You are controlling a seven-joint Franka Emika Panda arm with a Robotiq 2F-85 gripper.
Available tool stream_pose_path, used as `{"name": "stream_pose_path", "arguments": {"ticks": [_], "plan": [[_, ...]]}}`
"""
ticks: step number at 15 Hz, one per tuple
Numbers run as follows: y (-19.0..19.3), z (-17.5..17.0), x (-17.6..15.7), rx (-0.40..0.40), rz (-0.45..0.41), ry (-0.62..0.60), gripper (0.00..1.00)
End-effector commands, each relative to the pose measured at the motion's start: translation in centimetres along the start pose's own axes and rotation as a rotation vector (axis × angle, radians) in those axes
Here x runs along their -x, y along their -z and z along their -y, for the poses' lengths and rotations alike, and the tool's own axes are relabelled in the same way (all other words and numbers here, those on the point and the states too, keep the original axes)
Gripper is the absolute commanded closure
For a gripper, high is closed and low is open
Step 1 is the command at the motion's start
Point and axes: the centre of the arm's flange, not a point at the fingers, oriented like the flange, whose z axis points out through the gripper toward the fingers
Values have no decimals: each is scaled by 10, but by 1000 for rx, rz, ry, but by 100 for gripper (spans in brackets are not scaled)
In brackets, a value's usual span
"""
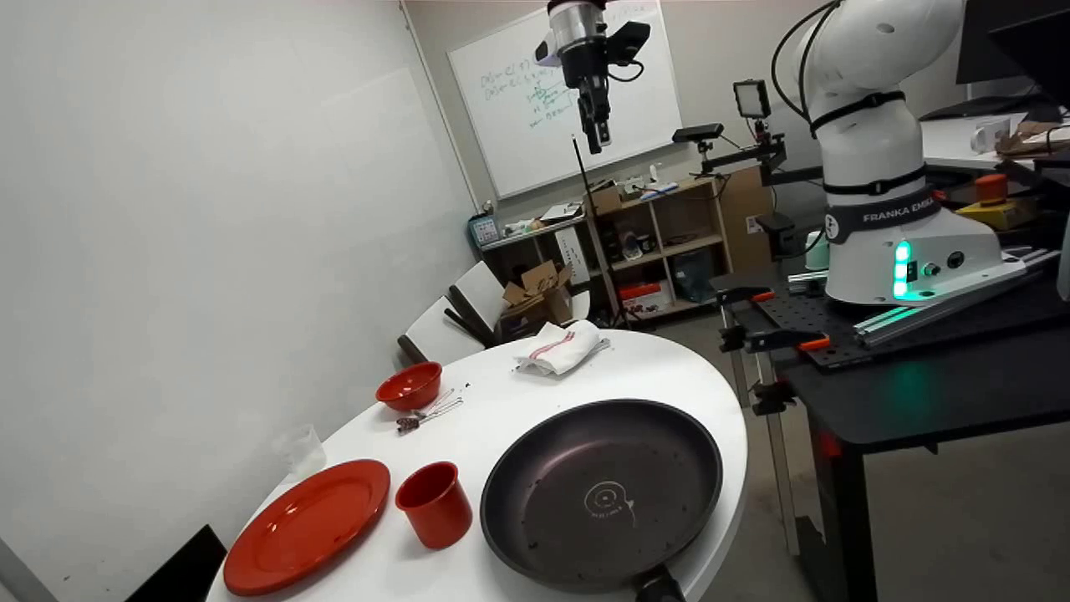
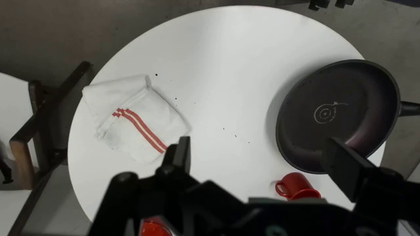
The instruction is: Move the cup at the edge of the table
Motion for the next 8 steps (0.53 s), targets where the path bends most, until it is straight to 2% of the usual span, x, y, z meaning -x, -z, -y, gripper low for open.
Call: {"name": "stream_pose_path", "arguments": {"ticks": [1,8], "plan": [[-5,1,-25,7,43,33,0],[-12,44,-100,68,149,141,0]]}}
